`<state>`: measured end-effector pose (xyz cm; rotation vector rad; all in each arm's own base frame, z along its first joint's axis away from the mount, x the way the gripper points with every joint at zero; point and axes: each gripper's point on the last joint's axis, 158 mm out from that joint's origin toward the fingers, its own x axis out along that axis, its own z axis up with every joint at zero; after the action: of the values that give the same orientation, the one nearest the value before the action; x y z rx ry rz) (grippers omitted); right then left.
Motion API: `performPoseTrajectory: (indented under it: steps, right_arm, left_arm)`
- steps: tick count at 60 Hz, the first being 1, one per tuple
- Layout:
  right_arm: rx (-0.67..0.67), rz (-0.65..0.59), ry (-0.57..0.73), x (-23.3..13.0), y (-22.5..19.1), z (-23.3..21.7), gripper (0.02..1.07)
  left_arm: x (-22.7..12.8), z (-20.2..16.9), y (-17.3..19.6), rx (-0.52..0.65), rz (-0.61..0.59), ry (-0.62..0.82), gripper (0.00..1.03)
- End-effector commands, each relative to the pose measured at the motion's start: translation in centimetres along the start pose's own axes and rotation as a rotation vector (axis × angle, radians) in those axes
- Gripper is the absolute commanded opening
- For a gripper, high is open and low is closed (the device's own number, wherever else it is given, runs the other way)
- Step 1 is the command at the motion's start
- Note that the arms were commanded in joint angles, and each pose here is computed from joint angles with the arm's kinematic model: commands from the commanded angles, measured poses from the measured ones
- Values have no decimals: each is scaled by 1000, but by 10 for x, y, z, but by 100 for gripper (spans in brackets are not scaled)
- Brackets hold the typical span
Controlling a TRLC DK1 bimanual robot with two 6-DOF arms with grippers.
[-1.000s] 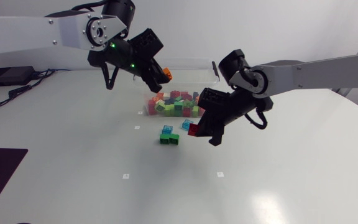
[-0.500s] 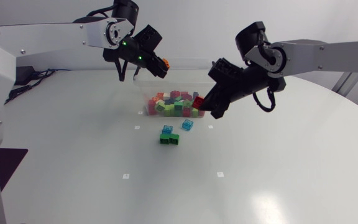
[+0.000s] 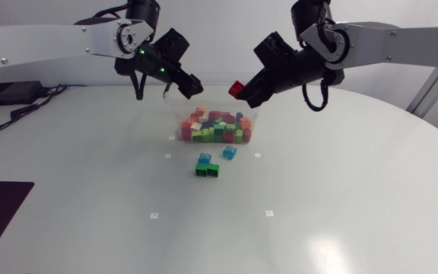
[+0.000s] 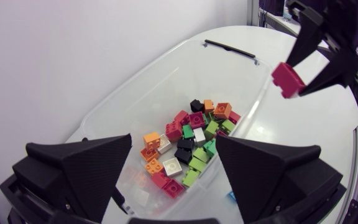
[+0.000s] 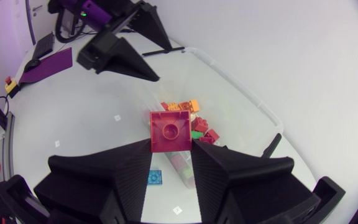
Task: Place the duplo bricks in the container
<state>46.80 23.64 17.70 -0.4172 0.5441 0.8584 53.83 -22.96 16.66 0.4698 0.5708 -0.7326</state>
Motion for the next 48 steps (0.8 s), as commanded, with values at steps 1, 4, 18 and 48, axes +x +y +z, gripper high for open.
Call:
performPoseTrajectory:
  steps: [1, 4, 18, 48]
  right_arm:
    - [44, -18, -4, 12, -12, 2, 33]
    - [54, -32, -16, 15, -18, 5, 33]
    - [96, -47, -25, 31, -31, 11, 33]
    - [114, -126, -2, 68, -50, 11, 41]
  left_arm:
    - [-29, 6, -2, 29, 20, -35, 98]
    - [-38, 2, -7, 60, 20, -41, 98]
    - [-58, -21, -45, 169, -69, -41, 98]
    - [-32, -103, -139, 405, -316, 103, 98]
